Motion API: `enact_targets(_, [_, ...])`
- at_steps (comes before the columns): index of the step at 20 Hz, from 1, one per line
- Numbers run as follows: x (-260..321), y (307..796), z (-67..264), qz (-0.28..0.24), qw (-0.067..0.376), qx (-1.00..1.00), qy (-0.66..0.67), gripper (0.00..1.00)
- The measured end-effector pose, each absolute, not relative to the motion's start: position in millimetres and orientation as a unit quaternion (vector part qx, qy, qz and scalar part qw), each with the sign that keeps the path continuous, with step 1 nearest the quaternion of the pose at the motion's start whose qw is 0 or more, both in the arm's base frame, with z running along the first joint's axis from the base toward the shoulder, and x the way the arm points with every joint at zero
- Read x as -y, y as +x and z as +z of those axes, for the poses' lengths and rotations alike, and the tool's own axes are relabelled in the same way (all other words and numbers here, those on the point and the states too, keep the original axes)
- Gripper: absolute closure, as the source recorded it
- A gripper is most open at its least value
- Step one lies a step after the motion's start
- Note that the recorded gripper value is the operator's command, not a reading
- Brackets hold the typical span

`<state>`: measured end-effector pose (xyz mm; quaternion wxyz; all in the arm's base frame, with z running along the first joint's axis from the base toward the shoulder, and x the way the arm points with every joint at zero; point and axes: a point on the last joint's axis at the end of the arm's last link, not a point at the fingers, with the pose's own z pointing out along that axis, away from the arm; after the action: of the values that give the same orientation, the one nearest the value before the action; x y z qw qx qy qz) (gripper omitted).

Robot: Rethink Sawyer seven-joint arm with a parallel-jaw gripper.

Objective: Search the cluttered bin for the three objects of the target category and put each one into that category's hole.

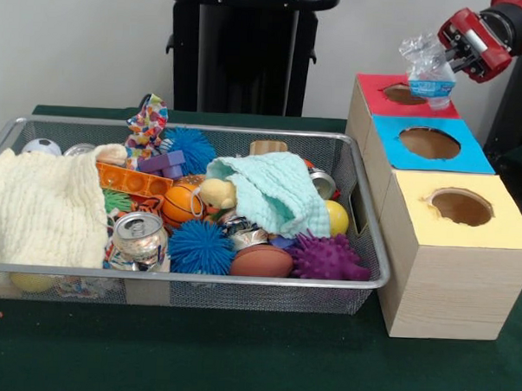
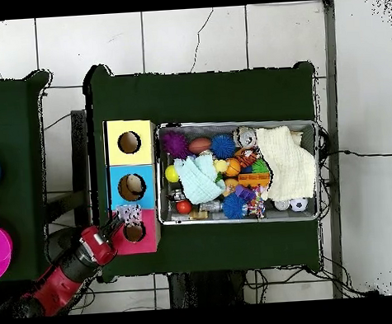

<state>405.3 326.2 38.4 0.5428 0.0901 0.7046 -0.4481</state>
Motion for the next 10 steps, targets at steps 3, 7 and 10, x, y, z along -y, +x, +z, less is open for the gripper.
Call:
enact_targets(3, [-325,403,37,-0.426,0.531,-0.725,0.102,1.00])
enact_targets(7, [-332,405,51,-0.372,0.517,-0.761,0.128,1.00])
enact_targets(10, [-339,406,60,-0.358,0.514,-0.767,0.136,1.00])
